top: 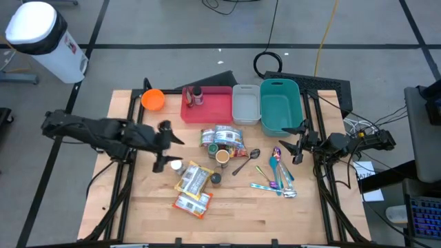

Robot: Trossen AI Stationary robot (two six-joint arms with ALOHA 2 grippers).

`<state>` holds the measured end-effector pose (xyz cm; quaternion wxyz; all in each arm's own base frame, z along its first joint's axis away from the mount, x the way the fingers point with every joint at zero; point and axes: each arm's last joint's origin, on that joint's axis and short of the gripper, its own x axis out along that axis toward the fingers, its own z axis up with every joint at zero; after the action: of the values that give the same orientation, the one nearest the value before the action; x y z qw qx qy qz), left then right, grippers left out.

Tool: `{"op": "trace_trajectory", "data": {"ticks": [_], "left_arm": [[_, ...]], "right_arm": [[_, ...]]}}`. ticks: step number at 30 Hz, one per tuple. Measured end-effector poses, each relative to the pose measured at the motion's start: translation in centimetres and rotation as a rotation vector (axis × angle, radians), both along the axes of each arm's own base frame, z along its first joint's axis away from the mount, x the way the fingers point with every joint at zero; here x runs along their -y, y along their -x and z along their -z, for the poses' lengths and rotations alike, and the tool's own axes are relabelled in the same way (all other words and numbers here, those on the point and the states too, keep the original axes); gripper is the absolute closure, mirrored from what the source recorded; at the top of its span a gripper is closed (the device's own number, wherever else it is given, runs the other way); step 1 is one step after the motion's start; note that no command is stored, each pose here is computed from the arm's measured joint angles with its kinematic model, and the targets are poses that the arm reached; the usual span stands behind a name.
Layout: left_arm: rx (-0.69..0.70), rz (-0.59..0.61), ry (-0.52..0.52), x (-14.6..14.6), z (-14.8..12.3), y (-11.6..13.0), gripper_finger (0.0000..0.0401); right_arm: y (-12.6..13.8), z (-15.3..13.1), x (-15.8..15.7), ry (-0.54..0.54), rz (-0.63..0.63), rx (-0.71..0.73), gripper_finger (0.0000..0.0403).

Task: Pick & Place Food Item
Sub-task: Put the white seasoning bottle into the red bin

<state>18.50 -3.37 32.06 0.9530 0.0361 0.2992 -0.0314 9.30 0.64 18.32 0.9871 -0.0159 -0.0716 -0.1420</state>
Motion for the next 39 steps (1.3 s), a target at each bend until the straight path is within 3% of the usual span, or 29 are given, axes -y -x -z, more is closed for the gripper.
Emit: {"op": "trace_trajectory", "data": {"ticks": [3,9,14,22,39], "left_arm": [[-0.151,-0.025,-0.01,0.2,1.9,-1.1,0.0128],[-0.43,-0.14,0.074,0.4,4.9,-1.7,0.0127],[-0.549,-0.186,0.138,0.6,6.0,-1.9,0.0128],[-0.574,-0.227,0.199,0.7,6.1,-1.9,0.0127],[-0.567,-0.243,0.167,1.4,6.2,-1.6,0.0127]], "right_arm": [[0.0,0.0,0.0,0.0,0.0,0.001,0.0161],[0.0,0.0,0.0,0.0,0.0,0.0,0.0161],[0.0,0.0,0.0,0.0,0.001,0.0,0.0161],[0.0,0.0,0.0,0.0,0.0,0.0,0.0161],[0.0,0.0,0.0,0.0,0.0,0.0,0.0161]]}}
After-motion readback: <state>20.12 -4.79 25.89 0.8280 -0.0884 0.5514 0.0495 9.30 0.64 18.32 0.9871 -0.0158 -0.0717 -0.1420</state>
